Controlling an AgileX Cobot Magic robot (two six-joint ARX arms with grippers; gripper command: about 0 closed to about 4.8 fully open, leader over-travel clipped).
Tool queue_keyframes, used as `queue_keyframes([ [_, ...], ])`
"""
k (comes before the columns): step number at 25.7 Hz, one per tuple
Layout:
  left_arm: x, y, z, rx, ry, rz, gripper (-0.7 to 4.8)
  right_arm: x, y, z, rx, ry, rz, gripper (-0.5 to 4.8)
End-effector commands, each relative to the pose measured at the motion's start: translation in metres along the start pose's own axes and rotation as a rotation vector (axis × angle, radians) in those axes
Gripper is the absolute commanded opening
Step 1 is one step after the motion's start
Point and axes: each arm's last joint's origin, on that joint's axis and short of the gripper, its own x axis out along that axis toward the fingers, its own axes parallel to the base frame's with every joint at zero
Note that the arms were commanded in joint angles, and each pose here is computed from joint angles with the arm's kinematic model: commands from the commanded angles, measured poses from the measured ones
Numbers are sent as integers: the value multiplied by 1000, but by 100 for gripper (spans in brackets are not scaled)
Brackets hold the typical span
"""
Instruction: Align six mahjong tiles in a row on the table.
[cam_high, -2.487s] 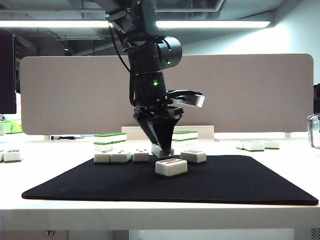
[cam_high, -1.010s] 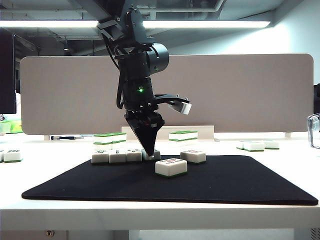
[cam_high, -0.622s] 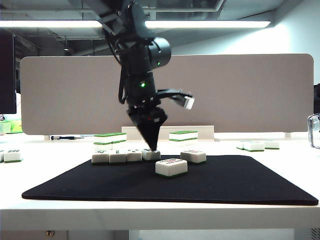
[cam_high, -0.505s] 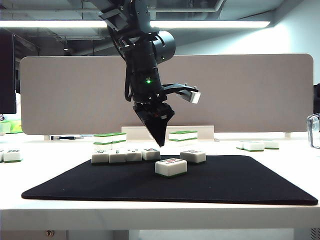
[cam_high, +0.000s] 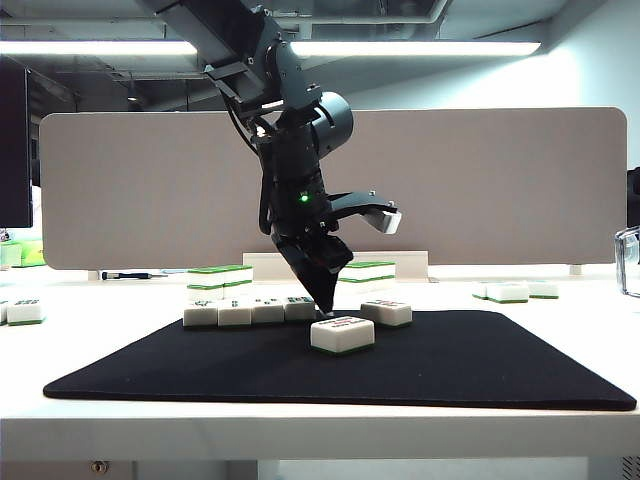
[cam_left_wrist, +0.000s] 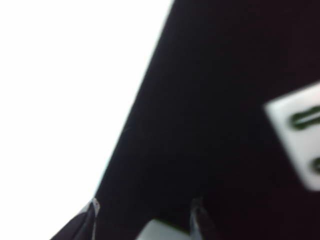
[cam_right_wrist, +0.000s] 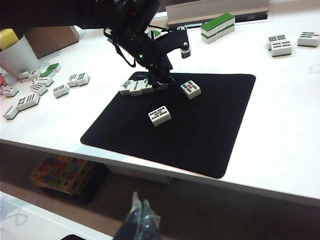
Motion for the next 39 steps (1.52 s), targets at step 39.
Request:
queue_keyframes([
  [39,-3,-38,29,-426,-122,-267,225,-2,0,-1,-16,-25,-16,-1],
])
